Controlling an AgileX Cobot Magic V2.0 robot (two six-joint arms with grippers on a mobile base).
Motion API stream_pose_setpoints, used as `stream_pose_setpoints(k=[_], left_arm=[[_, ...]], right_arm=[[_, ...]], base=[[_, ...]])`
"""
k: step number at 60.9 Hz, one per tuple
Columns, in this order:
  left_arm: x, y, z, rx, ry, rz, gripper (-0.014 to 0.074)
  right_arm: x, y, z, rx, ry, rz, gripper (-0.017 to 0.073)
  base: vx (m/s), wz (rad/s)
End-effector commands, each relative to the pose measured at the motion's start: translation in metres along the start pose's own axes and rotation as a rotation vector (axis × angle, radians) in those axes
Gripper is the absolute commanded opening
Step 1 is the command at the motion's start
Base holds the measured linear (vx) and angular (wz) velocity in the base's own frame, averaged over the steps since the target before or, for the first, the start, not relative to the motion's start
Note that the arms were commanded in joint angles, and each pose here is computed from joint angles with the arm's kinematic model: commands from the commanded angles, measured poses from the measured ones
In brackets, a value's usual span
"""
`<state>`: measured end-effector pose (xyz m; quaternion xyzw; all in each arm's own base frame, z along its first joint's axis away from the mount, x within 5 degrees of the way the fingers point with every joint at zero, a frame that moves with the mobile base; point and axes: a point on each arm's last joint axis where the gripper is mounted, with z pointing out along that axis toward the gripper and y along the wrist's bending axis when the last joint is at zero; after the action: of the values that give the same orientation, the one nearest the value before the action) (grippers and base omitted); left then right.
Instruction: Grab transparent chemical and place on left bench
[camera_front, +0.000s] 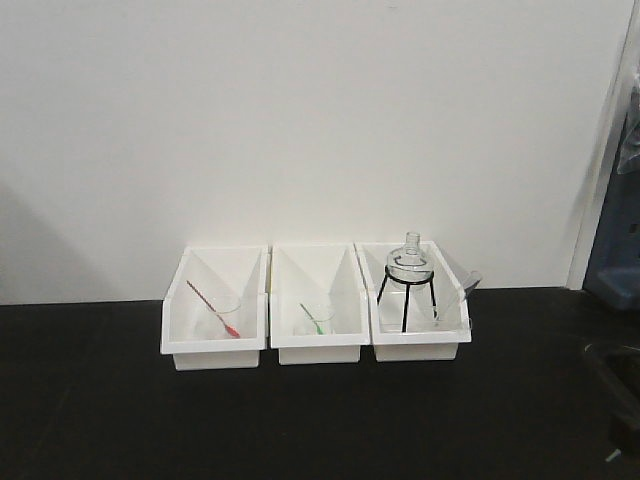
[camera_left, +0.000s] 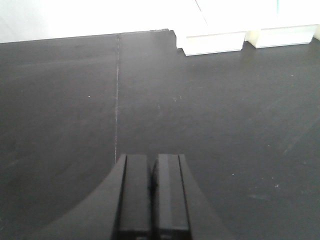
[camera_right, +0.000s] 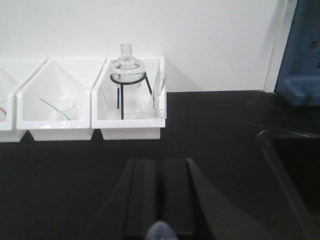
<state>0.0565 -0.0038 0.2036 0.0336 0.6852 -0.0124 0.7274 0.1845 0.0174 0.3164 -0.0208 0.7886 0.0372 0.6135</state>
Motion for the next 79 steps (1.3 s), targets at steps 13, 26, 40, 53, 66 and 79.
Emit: stream_pose_setpoints(k=[13,26,40,53,66,79], left_arm=[[-0.003,0.0,-0.001,-0.002,-0.081,-0.009,-0.0003],[-0.003,0.0,-0.001,-0.002,-0.081,-0.009,-0.0003],[-0.003,0.0,-0.001,-0.002,-0.081,-0.009,-0.0003],[-0.003,0.0,-0.001,-0.002,-0.081,-0.009,-0.0003],[-0.003,0.0,-0.001,-0.002,-0.081,-0.009,-0.0003],[-0.003,0.0,-0.001,-0.002,-0.081,-0.009,-0.0003]], right_arm=[[-0.03,0.054,0.01,-0.321,-0.333,-0.065,0.0],[0.0,0.117,0.017,-0.593,-0.203,-0.184,0.0],[0.029,0.152,0.019,-0.71,-0.064,-0.244,0.0],[0.046,0.172,0.018,-0.778,0.011,-0.263,0.0],[0.057,0.179,0.019,-0.789,0.067,-0.288,0.0],[0.068,0.183,0.026,-0.788,0.104,-0.316,0.0029]], base=[[0.0,0.0],[0.0,0.0],[0.0,0.0],[0.0,0.0],[0.0,0.0],[0.0,0.0]])
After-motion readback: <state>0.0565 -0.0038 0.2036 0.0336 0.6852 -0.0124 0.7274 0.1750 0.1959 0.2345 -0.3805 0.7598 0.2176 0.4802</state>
